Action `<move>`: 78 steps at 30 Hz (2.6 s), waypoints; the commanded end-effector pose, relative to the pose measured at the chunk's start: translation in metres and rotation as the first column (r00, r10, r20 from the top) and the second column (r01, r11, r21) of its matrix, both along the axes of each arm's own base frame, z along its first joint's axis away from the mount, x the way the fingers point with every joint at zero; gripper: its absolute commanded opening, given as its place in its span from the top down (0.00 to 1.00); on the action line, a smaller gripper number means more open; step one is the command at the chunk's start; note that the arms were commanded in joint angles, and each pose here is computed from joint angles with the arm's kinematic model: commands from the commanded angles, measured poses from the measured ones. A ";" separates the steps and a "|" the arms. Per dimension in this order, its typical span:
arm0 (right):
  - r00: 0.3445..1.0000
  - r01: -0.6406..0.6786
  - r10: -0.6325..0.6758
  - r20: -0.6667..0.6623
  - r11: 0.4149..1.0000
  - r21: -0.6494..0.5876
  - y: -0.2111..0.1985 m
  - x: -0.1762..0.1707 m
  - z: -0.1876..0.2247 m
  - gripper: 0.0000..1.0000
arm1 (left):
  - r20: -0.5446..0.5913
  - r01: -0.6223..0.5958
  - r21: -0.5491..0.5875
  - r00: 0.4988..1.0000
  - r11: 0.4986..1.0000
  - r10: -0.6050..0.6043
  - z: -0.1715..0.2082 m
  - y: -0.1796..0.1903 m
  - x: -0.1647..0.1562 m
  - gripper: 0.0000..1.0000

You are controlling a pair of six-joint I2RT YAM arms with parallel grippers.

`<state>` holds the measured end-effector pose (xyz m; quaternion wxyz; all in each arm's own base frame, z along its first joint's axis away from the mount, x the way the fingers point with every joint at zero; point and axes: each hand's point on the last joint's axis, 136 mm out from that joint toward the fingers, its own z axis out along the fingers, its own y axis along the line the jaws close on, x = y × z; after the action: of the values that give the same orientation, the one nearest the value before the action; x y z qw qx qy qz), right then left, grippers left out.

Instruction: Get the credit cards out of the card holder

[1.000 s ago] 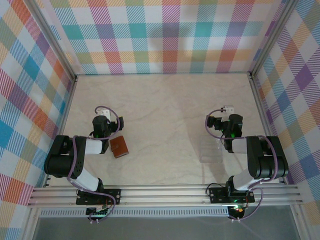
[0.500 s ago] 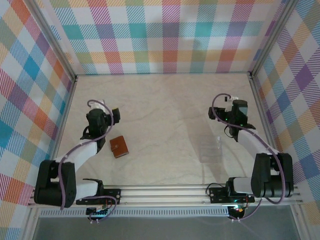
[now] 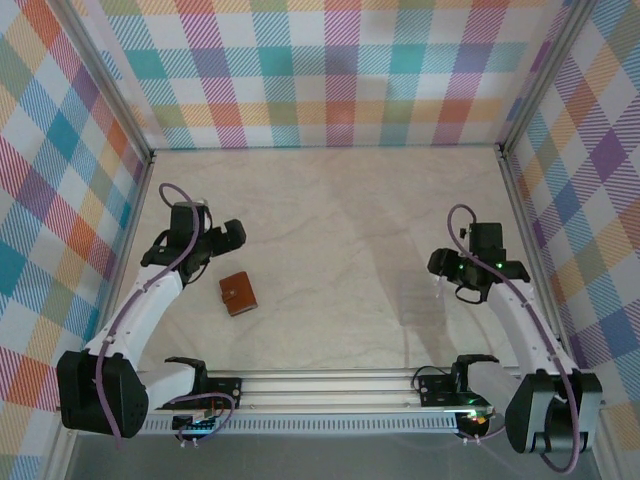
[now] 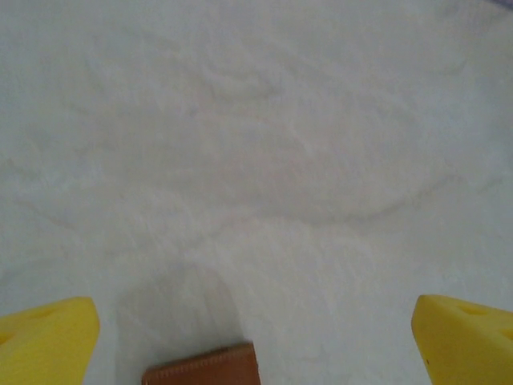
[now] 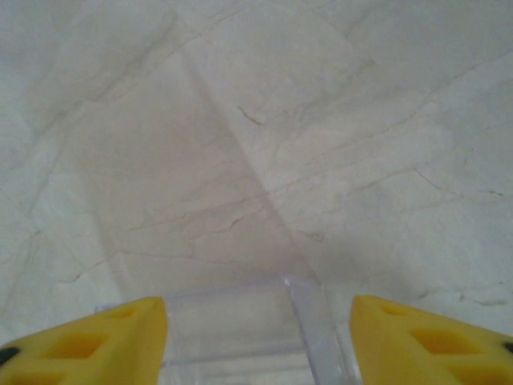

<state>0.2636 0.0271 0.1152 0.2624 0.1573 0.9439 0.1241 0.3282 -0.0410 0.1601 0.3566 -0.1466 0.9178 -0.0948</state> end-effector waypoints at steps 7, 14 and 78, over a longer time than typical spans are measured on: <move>0.984 0.124 -0.116 -0.137 0.991 0.053 -0.002 -0.031 -0.022 0.56 | -0.167 0.005 -0.086 0.986 0.996 -0.019 -0.024 -0.015 -0.036 0.00; 0.987 0.094 -0.087 -0.137 0.995 0.041 -0.001 -0.022 -0.030 0.60 | -0.195 0.007 -0.091 0.981 0.996 -0.025 -0.025 -0.016 -0.039 0.00; 0.966 -0.243 0.237 -0.108 0.969 -0.053 0.127 0.101 0.024 1.00 | -0.610 -0.110 0.031 0.786 0.993 0.106 -0.139 -0.025 -0.070 0.02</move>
<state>0.3470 0.1389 0.1312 0.1928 0.0493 0.9735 0.1127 0.2683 -0.0622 0.0325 0.0646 -0.2202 0.9730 -0.0234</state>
